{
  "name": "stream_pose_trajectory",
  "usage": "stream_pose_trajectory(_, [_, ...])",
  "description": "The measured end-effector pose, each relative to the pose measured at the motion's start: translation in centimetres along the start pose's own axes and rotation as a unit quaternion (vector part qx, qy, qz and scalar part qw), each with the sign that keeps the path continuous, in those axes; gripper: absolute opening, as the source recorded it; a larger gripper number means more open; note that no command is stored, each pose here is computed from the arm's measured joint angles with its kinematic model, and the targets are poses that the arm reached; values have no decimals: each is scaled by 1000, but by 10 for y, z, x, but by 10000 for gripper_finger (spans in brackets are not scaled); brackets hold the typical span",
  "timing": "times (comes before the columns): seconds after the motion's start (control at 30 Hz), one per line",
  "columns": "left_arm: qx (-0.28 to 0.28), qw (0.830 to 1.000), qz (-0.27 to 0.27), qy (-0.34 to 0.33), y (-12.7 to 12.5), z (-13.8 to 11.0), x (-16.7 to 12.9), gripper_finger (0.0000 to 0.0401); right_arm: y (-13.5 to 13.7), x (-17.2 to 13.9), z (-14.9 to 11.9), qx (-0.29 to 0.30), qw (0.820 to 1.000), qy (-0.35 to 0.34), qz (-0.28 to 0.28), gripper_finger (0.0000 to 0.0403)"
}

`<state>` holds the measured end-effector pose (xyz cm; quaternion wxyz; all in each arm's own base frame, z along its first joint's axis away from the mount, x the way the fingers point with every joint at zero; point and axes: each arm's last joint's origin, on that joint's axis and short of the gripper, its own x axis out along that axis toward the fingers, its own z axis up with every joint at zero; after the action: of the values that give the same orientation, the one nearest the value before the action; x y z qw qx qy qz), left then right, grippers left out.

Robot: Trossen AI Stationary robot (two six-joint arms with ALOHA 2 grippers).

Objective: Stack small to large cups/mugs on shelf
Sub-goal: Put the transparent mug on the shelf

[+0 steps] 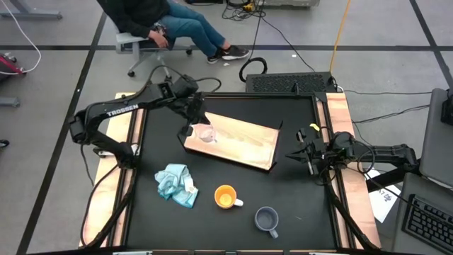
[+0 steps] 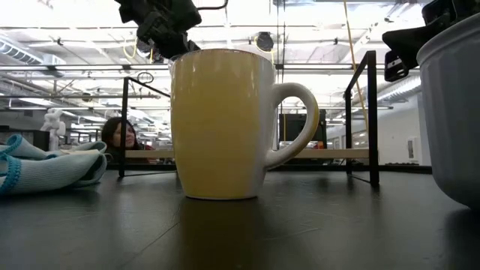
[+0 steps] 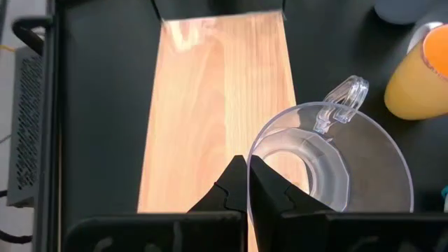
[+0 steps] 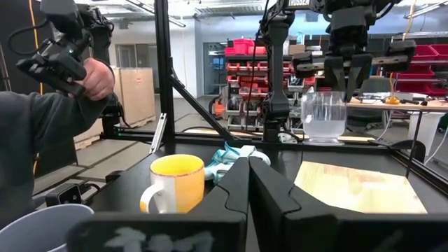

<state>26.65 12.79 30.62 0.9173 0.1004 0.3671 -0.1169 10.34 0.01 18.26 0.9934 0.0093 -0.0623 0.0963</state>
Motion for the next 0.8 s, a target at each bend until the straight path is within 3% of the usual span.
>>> stream_pose_trajectory(0.37, [-29,998,-6,63,5,-13,17,0,0,0,0,0,1000,1,0,0])
stream_pose_trajectory(0.8, [-38,995,-21,88,6,-18,34,0,0,0,-1,1,1000,3,0,0])
